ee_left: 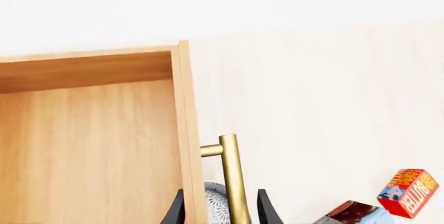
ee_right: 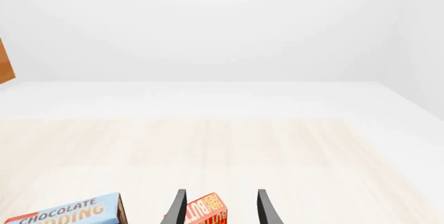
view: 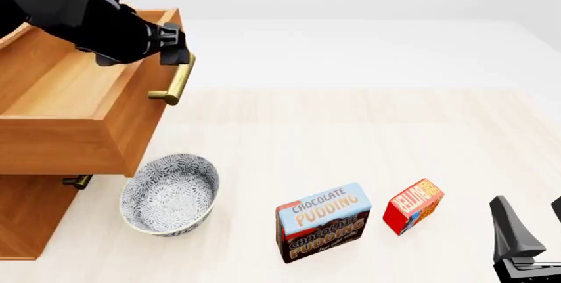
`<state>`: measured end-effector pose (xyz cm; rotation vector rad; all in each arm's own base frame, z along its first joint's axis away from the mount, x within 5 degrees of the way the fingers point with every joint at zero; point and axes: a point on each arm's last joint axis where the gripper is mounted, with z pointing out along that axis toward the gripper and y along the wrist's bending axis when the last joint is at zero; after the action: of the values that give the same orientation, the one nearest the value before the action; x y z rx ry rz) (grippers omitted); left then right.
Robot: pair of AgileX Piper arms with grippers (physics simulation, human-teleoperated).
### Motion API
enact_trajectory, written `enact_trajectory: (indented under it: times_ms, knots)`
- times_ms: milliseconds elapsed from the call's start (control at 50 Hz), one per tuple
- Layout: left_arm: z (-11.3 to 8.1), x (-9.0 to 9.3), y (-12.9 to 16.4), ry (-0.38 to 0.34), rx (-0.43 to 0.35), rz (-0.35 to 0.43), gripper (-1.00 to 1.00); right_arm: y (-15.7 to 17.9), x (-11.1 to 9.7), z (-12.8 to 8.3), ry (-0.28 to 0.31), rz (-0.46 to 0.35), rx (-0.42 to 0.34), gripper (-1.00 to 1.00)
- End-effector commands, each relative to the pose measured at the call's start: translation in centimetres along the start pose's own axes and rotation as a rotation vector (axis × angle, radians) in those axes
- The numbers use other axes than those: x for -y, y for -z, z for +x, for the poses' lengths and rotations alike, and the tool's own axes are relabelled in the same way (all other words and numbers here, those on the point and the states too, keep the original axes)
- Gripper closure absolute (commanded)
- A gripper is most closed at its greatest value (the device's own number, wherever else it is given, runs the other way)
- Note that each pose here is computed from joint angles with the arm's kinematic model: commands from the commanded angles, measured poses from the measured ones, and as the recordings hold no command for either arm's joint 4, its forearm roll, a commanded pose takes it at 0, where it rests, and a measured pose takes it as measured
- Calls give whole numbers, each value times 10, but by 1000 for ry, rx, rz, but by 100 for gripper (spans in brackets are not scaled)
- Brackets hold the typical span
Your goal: Put the butter at the back in the top drawer of the cabinet and close it.
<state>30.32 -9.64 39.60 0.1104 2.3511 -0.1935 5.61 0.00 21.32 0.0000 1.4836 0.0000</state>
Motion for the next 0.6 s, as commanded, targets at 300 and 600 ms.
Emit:
enact_trajectory:
  times_ms: [300, 600]
  knots:
    - [-26, 31, 66, -94, 176, 153, -100, 0, 0, 0, 0, 0, 0, -100]
    - [-35, 50, 80, -143, 205, 207, -100, 0, 0, 0, 0, 0, 0, -100]
